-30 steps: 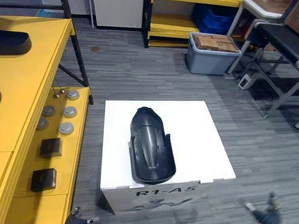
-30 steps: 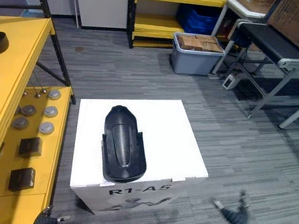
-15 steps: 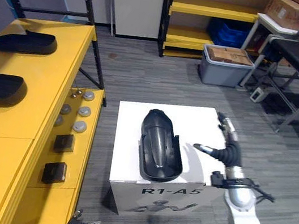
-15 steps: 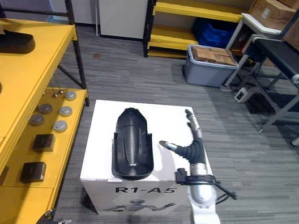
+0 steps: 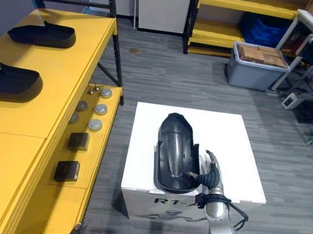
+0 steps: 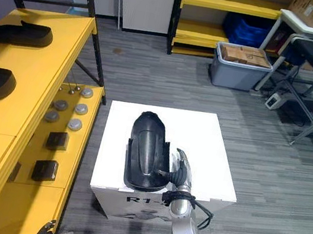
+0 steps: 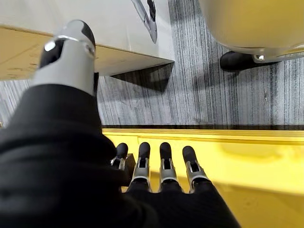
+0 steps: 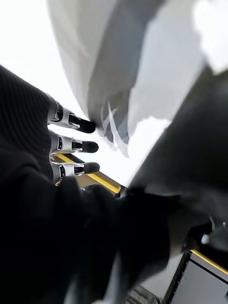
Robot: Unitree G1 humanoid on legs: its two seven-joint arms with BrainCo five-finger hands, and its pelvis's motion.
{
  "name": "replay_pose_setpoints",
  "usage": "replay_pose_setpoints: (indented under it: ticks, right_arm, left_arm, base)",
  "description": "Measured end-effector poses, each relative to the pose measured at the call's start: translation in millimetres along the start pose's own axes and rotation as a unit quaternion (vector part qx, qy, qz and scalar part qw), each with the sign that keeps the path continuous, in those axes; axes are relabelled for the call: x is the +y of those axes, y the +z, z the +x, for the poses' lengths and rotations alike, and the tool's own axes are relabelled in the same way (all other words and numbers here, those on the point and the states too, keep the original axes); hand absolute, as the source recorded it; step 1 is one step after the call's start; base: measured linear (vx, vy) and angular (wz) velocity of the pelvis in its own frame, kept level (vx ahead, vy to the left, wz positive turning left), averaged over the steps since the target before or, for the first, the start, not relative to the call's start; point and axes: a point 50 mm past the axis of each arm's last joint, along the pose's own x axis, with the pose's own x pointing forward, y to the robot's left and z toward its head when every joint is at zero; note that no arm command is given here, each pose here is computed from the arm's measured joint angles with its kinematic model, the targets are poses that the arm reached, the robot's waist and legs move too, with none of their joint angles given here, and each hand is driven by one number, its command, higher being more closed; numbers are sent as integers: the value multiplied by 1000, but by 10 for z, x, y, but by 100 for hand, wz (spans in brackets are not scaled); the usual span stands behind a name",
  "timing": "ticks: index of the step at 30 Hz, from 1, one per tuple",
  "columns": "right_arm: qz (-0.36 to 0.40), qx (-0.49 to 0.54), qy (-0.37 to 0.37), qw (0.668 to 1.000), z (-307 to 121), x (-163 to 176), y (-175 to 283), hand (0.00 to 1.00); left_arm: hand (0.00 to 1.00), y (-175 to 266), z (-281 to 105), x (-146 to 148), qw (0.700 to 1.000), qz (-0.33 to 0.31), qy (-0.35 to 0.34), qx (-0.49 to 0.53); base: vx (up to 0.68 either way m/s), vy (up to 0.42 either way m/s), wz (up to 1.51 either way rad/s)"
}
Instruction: Walk over and take plastic housings, then place them on the shelf
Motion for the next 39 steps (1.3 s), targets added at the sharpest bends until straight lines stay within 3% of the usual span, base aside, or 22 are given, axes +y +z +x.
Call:
replay_pose_setpoints:
  ticks: [1,2,19,30,35,39]
  right_arm:
    - [-2,7,-4,1000,37,19,4,0]
    - [-4,9,-5,1000,75,40,18,100]
    - [-34,5,-15,999,244,-121,67,100]
    - [12,-25,-18,999,128,-115,209,100]
    - [32,-51,-59,996,87,-241,319,100]
    - [55,-94,-98,989,21,-398,507,100]
  left_arm:
    - [0,-2,0,1,1000,0,0,0]
    - [0,0,0,2,1000,1,1,0]
    - [0,14,14,46,1000,6,10,-1]
    - [0,71,4,45,1000,-3,15,-15]
    - [0,296,-46,19,997,-44,25,-66]
    - [0,689,-163,72,981,-113,55,-149]
  base:
    - [-16,8,7]
    - [-32,11,7]
    - [-12,2,2]
    - [-21,1,0]
    - [0,0,0]
    - [0,0,0]
